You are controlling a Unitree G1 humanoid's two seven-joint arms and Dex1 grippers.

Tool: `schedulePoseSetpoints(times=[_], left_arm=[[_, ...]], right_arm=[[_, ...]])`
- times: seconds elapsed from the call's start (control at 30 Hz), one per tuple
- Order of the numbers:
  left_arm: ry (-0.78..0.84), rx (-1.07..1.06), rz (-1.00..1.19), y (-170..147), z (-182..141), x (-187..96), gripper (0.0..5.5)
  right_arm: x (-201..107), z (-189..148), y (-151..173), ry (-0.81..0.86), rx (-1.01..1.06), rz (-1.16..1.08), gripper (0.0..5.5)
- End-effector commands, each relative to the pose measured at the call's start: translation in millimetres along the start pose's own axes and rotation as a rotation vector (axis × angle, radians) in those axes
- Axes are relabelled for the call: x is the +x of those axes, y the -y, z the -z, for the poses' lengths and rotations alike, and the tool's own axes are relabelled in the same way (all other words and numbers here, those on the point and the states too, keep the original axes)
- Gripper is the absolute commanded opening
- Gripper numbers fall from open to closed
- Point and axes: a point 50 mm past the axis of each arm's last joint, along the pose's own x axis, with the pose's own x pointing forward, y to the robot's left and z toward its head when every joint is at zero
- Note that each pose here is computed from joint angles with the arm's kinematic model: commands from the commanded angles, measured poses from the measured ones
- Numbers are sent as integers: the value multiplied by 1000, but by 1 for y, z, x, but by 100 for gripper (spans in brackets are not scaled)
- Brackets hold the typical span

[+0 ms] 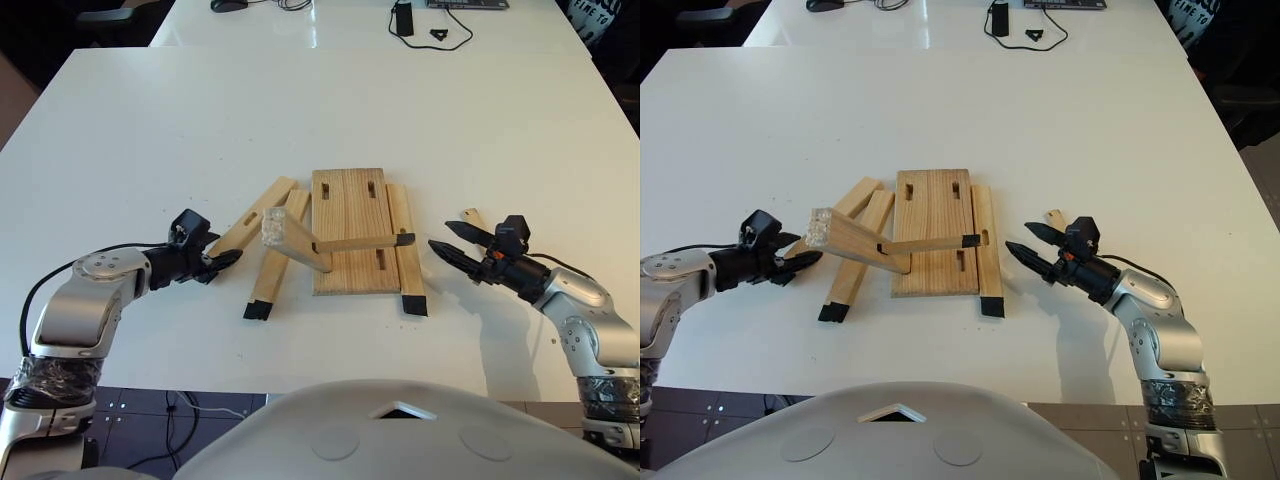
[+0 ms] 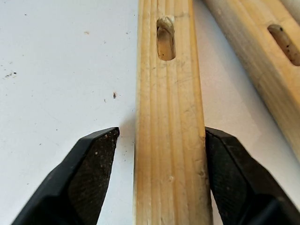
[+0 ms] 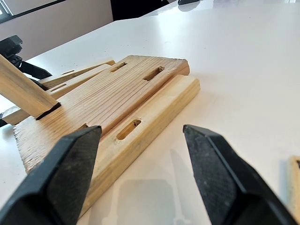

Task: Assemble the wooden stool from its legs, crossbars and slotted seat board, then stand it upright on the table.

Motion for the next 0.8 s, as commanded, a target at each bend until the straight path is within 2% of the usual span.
schedulePoseSetpoints(times=[0.03,0.13,0.23,0.3,0.37,0.47,0.53,0.67,0.8], left_arm=[[-3,-2,2,2,2,3,237],[4,-10,-11,0,2,4,202],[25,-7,-21,-1,0,4,202],[109,-6,-64,-5,-16,4,202],[268,-6,-85,-7,-46,-2,202],[535,23,17,6,-98,-23,202],[634,43,58,14,-118,-35,202],[822,95,261,39,-157,-66,202],[899,216,491,68,-177,-91,202]], right_arm=[[2,-3,2,-1,-26,-1,319],[1,-5,3,2,-28,2,319],[-1,-8,5,14,-28,11,319],[-3,-12,8,28,-33,23,319],[-7,-22,13,62,-46,48,319],[-11,-60,21,212,-42,67,319],[-10,-90,21,330,-38,53,319],[-2,-161,-9,582,-55,-123,319],[13,-190,-49,616,-74,-381,319]])
